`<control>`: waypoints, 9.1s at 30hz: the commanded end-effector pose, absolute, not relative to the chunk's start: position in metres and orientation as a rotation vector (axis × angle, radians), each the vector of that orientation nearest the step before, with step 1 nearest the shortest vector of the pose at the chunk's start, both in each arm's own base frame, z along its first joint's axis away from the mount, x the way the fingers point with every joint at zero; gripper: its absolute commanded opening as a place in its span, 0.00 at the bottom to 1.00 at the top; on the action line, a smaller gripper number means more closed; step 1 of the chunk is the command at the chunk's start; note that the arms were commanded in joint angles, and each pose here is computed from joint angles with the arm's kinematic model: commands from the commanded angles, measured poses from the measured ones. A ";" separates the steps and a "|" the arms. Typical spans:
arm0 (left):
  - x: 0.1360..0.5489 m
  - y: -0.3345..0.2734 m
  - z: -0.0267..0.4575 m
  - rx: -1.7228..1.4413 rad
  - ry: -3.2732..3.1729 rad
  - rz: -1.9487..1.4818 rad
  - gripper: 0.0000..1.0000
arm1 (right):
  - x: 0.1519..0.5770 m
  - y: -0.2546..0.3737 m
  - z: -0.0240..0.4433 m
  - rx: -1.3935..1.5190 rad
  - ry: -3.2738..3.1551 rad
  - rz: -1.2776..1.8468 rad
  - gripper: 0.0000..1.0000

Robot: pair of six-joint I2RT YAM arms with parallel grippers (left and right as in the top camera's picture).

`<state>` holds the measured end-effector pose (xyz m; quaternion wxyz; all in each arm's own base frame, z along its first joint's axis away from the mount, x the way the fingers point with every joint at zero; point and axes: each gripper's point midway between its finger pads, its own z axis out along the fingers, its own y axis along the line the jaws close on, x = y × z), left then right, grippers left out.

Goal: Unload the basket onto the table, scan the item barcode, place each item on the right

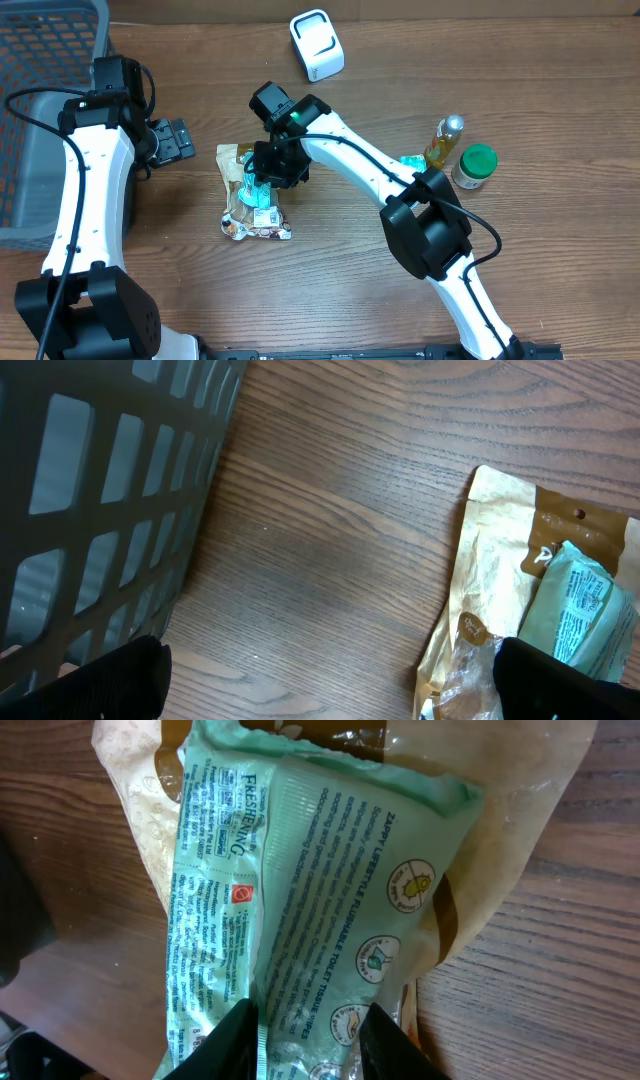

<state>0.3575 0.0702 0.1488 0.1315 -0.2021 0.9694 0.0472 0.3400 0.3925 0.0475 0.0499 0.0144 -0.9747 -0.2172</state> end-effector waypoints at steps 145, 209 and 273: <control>0.361 0.073 0.161 -0.570 2.781 0.153 0.99 | 0.314 0.270 0.055 0.135 -2.986 0.082 0.30; 0.361 0.073 0.161 -0.570 2.781 0.153 0.99 | 0.369 0.275 0.058 0.126 -3.204 0.060 0.33; 0.361 0.073 0.161 -0.570 2.781 0.153 1.00 | 0.381 0.287 0.045 0.164 -3.223 -0.092 0.55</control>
